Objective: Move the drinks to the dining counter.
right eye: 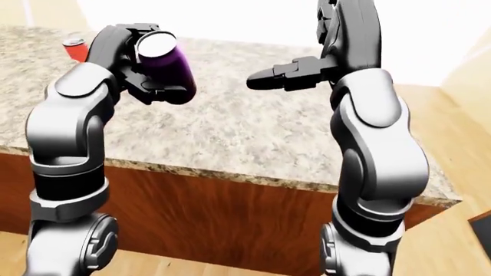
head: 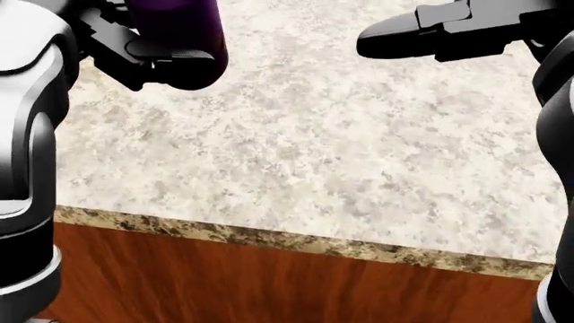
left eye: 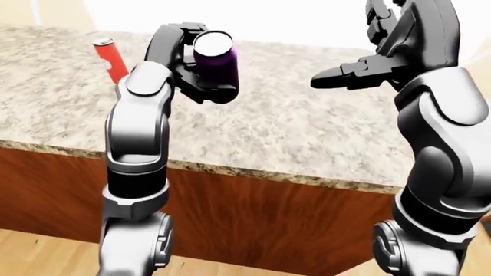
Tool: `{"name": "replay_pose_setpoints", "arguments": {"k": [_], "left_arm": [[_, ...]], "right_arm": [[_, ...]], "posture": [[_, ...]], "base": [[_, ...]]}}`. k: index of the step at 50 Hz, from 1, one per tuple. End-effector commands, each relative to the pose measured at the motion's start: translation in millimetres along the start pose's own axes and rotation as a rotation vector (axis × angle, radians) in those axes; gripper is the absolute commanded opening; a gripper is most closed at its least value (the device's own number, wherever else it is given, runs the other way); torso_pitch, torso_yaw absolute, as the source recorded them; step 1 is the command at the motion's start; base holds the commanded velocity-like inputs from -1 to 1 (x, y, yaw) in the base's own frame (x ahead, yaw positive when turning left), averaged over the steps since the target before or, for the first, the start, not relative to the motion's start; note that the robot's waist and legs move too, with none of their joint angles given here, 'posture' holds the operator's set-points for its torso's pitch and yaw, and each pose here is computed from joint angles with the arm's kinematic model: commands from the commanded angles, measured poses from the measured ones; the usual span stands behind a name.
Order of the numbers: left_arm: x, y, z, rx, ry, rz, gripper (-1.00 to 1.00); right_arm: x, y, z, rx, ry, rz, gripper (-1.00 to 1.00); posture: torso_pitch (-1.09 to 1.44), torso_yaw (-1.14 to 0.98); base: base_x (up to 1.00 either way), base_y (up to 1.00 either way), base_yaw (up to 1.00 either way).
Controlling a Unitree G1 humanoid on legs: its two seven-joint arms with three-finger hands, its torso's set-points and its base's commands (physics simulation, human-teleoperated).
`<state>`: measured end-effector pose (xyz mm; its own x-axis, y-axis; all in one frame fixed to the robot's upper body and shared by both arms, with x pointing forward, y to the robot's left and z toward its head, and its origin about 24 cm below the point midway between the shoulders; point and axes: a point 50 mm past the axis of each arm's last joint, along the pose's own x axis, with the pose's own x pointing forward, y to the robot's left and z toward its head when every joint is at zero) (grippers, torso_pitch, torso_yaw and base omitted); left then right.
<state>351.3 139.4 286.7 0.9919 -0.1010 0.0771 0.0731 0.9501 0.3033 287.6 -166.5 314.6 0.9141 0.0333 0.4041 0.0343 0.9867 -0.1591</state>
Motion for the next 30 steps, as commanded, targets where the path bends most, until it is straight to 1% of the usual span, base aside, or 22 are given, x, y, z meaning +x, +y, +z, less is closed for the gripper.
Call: {"name": "replay_pose_setpoints", "arguments": {"k": [1, 6, 11, 20, 27, 30], "left_arm": [[-1.5, 1.7, 21.2, 0.018, -0.103, 0.014, -1.0], [13.1, -2.4, 16.9, 0.034, -0.089, 0.013, -1.0], [26.3, -7.0, 4.8, 0.047, -0.062, 0.017, -1.0], [41.2, -20.2, -16.0, 0.086, -0.034, 0.023, -1.0], [51.6, -24.7, -27.7, 0.083, -0.005, 0.026, -1.0], [56.9, -27.9, -38.0, 0.08, 0.016, 0.023, -1.0]], "right_arm": [[-2.2, -7.0, 17.9, -0.006, -0.09, -0.039, 1.0], [-1.8, -7.4, 18.4, -0.006, -0.09, -0.041, 1.0], [-1.8, -8.6, 21.9, -0.004, -0.094, -0.043, 1.0], [-2.0, -7.5, 19.2, -0.002, -0.094, -0.041, 1.0], [-1.3, -7.1, 17.6, 0.0, -0.093, -0.041, 1.0], [-1.5, -7.0, 17.4, 0.0, -0.094, -0.039, 1.0]], "posture": [[0.0, 0.0], [0.0, 0.0], [0.0, 0.0], [0.0, 0.0], [0.0, 0.0], [0.0, 0.0]], "base": [[0.0, 0.0, 0.0], [0.0, 0.0, 0.0], [0.0, 0.0, 0.0], [0.0, 0.0, 0.0], [0.0, 0.0, 0.0], [0.0, 0.0, 0.0]]}}
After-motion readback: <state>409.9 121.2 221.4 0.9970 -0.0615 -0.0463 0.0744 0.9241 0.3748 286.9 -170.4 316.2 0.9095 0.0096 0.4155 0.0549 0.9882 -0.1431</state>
